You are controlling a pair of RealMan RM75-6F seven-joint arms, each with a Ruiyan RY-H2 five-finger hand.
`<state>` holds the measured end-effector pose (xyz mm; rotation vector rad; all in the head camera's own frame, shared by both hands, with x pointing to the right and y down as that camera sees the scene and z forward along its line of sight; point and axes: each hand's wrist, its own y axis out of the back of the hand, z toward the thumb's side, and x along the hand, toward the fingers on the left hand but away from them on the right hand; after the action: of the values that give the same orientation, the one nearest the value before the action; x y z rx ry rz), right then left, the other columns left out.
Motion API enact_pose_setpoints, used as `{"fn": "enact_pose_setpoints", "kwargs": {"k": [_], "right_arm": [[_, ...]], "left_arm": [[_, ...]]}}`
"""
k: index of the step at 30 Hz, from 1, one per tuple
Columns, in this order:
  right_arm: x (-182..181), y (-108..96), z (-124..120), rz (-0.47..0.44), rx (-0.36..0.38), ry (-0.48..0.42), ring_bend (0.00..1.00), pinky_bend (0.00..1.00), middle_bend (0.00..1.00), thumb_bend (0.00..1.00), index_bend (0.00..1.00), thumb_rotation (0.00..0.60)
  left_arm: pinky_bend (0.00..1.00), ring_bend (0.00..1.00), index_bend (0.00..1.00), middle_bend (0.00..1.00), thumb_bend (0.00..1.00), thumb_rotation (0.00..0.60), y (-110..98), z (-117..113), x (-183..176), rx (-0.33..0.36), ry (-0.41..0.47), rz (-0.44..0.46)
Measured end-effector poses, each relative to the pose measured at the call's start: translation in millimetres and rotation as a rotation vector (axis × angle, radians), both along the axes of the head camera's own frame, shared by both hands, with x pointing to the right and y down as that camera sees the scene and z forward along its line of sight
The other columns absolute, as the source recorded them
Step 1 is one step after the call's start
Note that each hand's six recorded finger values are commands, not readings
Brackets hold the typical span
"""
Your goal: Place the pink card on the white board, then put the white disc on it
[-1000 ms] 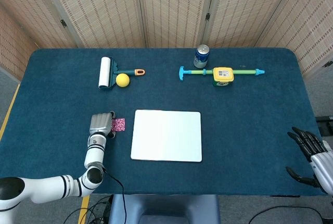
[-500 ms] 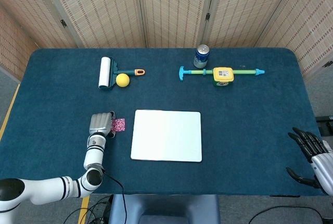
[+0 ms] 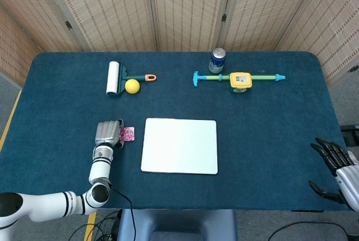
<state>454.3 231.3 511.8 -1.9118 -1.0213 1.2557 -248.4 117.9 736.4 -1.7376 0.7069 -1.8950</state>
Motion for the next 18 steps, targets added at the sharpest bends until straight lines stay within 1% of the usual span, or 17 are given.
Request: {"fn": "enact_pose_setpoints", "kwargs": {"k": [6,10,18], "right_arm": [[-2,0,1,-0.004,-0.004,-0.006,0.0,0.0,0.0,0.2,0.0,0.6],[-2,0,-1,-0.006,-0.002,-0.018,0.0,0.0,0.0,0.2,0.0,0.6],[3,1,-7,-0.001,0.004,-0.05,0.0,0.0,0.0,0.2,0.0,0.6]], "left_arm": [[1.0,1.0,0.46,1.0,0.33,0.6,-1,-12,8,0.017,0.011,0.013],[1.0,1.0,0.46,1.0,0.33,0.6,0,-23,21,0.026,0.023,0.037],[1.0,1.0,0.46,1.0,0.33,0.6,2,-44,53,0.062,0.019,0.099]]}}
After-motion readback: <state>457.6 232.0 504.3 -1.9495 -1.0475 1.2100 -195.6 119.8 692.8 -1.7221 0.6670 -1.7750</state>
